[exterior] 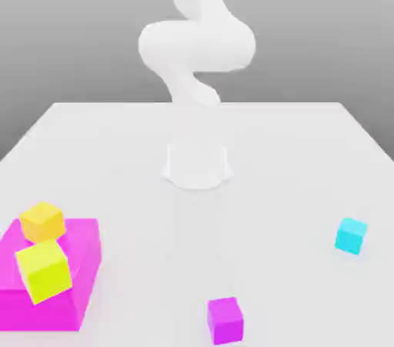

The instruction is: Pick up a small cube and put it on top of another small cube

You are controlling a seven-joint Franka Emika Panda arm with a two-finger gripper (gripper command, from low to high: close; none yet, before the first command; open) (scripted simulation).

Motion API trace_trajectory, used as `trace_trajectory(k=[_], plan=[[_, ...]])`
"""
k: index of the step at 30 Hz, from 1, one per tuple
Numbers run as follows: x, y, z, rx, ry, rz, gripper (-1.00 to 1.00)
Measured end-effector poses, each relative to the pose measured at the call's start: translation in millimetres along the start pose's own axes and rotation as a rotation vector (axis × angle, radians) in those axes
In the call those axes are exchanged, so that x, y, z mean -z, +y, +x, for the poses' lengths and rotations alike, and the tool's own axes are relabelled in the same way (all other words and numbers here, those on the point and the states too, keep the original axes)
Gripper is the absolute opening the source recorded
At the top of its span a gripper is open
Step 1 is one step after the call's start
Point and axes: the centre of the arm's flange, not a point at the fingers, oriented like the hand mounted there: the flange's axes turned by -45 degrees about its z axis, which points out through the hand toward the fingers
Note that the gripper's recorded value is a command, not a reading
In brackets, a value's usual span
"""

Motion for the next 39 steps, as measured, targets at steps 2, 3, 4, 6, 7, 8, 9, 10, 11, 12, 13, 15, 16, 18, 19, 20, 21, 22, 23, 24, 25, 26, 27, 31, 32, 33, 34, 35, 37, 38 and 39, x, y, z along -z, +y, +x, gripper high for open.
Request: trace_trajectory(k=[2, 3, 4, 6, 7, 8, 9, 10, 11, 12, 13, 15, 16, 18, 19, 20, 21, 22, 23, 24, 25, 26, 27, 31, 32, 33, 34, 35, 37, 38, 39], plan=[[-48.4, -29.5, -9.8, 0.069, -0.068, 0.049, 0.0], [-70.4, -44.8, -16.9, 0.104, -0.1, 0.071, 0.0], [-91.3, -60.4, -25.4, 0.139, -0.132, 0.092, 0.0], [-130.1, -92.4, -46.5, 0.209, -0.194, 0.132, 0.0], [-148.1, -108.6, -59.2, 0.245, -0.224, 0.15, 0.0], [-165.0, -124.8, -73.1, 0.282, -0.255, 0.168, 0.0], [-180.9, -140.8, -88.4, 0.32, -0.285, 0.185, 0.0], [-195.7, -156.5, -104.9, 0.358, -0.315, 0.201, 0.0], [-209.5, -171.7, -122.5, 0.396, -0.345, 0.216, 0.0], [-222.2, -186.4, -141.2, 0.435, -0.375, 0.231, 0.0], [-233.8, -200.5, -161.0, 0.475, -0.404, 0.244, 0.0], [-253.8, -226.0, -203.0, 0.555, -0.462, 0.269, 0.0], [-262.4, -237.2, -225.0, 0.596, -0.491, 0.279, 0.0], [-272.8, -264.2, -275.2, 0.699, -0.545, 0.307, 0.0], [-278.6, -271.1, -298.4, 0.739, -0.573, 0.314, 0.0], [-282.9, -277.8, -322.6, 0.783, -0.599, 0.321, 0.0], [-286.9, -282.4, -346.3, 0.825, -0.627, 0.326, 0.0], [-292.4, -283.7, -364.7, 0.852, -0.647, 0.328, 0.0], [-299.2, -284.1, -376.8, 0.864, -0.658, 0.328, 0.0], [-306.4, -284.5, -386.1, 0.871, -0.663, 0.329, 0.0], [-314.0, -284.8, -394.1, 0.874, -0.666, 0.329, 0.0], [-321.6, -284.9, -401.7, 0.875, -0.667, 0.33, 0.0], [-329.2, -284.7, -409.1, 0.876, -0.668, 0.33, 0.0], [-341.6, -284.0, -421.4, 0.876, -0.668, 0.33, -1.0], [-341.6, -283.9, -421.4, 0.876, -0.668, 0.33, -1.0], [-341.5, -284.0, -421.4, 0.876, -0.668, 0.33, -1.0], [-341.5, -284.0, -421.5, 0.876, -0.668, 0.33, -1.0], [-343.9, -283.8, -423.9, 0.876, -0.668, 0.33, -1.0], [-336.3, -284.4, -416.5, 0.877, -0.668, 0.329, -1.0], [-329.9, -284.7, -410.4, 0.877, -0.668, 0.329, -1.0], [-322.8, -284.9, -403.9, 0.877, -0.668, 0.329, -1.0]])
